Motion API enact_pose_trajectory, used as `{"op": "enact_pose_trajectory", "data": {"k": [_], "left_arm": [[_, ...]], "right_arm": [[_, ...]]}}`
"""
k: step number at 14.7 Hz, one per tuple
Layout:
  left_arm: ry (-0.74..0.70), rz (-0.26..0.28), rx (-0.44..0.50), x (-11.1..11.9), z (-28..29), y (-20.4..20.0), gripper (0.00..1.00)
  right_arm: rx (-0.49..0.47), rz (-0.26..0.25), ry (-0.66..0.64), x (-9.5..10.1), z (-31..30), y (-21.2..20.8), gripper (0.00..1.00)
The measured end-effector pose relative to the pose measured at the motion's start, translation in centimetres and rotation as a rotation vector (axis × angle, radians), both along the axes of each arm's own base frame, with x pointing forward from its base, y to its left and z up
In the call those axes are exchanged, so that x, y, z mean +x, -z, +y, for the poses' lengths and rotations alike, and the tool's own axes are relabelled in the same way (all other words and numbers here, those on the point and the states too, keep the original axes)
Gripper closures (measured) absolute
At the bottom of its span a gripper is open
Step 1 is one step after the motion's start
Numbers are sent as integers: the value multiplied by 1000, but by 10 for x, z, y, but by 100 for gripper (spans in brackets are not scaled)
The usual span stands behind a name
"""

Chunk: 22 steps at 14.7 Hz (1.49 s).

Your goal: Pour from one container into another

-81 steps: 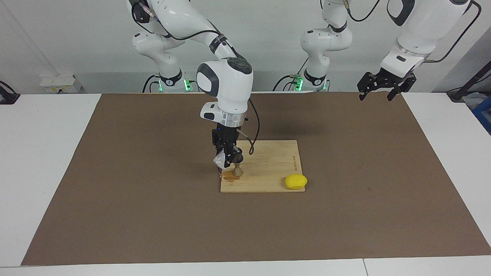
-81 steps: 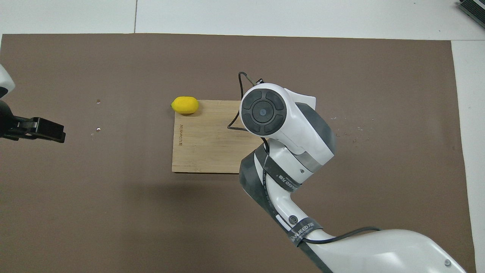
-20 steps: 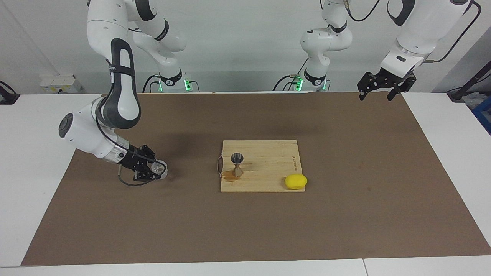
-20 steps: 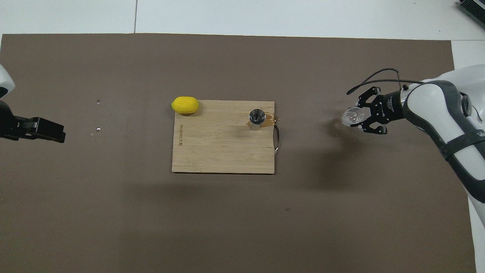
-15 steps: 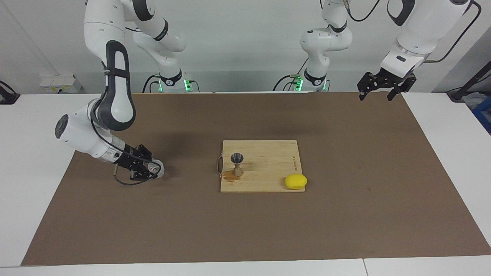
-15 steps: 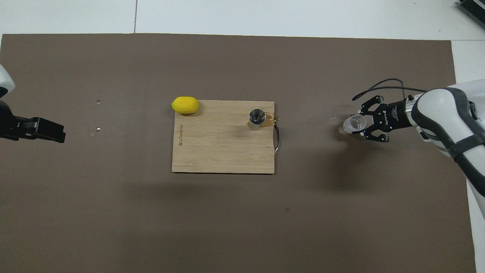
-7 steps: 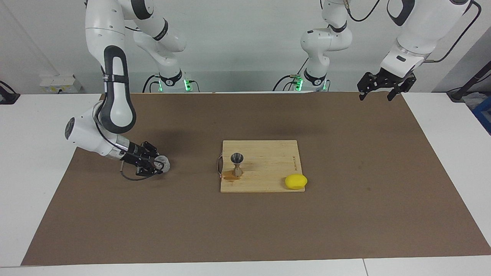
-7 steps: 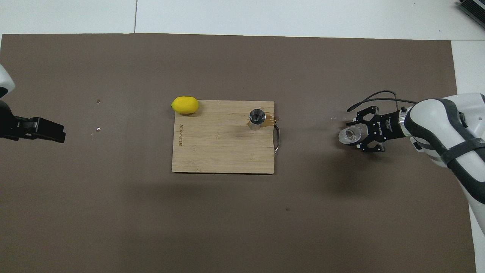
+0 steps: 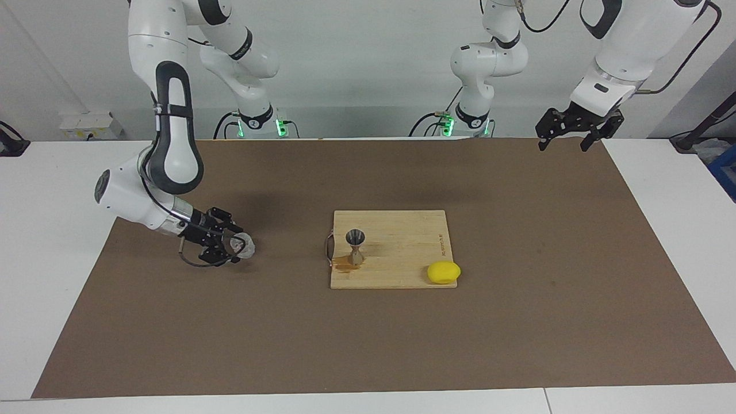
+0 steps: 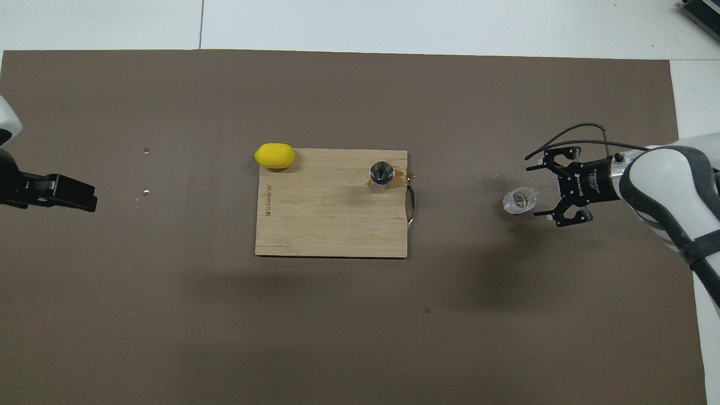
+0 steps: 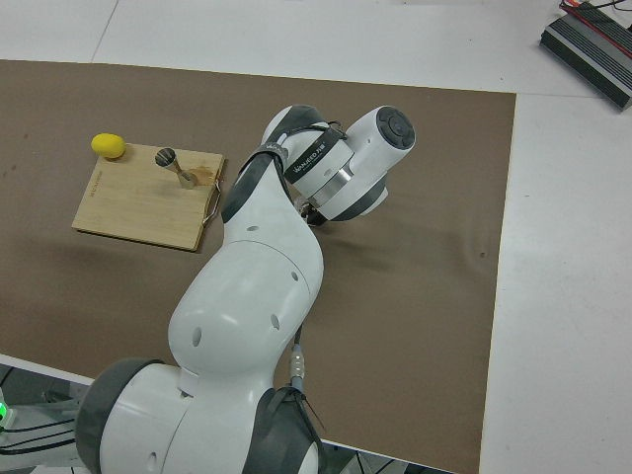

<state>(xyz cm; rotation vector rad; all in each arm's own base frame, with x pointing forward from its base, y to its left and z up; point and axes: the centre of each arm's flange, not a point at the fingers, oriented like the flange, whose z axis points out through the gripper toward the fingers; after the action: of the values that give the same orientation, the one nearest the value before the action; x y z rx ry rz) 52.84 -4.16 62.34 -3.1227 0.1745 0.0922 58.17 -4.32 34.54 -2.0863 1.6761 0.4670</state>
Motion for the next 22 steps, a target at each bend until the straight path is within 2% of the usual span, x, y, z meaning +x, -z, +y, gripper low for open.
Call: {"op": "enact_pose_trajectory", "data": {"k": [5, 10, 13, 15, 19, 22], "left_arm": [[0, 0, 0, 0, 0, 0, 0], [0, 0, 0, 0, 0, 0, 0], [0, 0, 0, 0, 0, 0, 0], [0, 0, 0, 0, 0, 0, 0], [0, 0, 0, 0, 0, 0, 0], [0, 0, 0, 0, 0, 0, 0]], "right_arm": [[-126, -64, -434, -17, 20, -17, 0], [-317, -39, -805, -24, 89, -11, 0], [-358, -74, -897, -28, 123, -26, 0], [-371, -138, -934, -27, 126, -54, 0], [-418, -278, -958, -32, 115, -133, 0], [-443, -305, -966, -36, 92, -193, 0]]}}
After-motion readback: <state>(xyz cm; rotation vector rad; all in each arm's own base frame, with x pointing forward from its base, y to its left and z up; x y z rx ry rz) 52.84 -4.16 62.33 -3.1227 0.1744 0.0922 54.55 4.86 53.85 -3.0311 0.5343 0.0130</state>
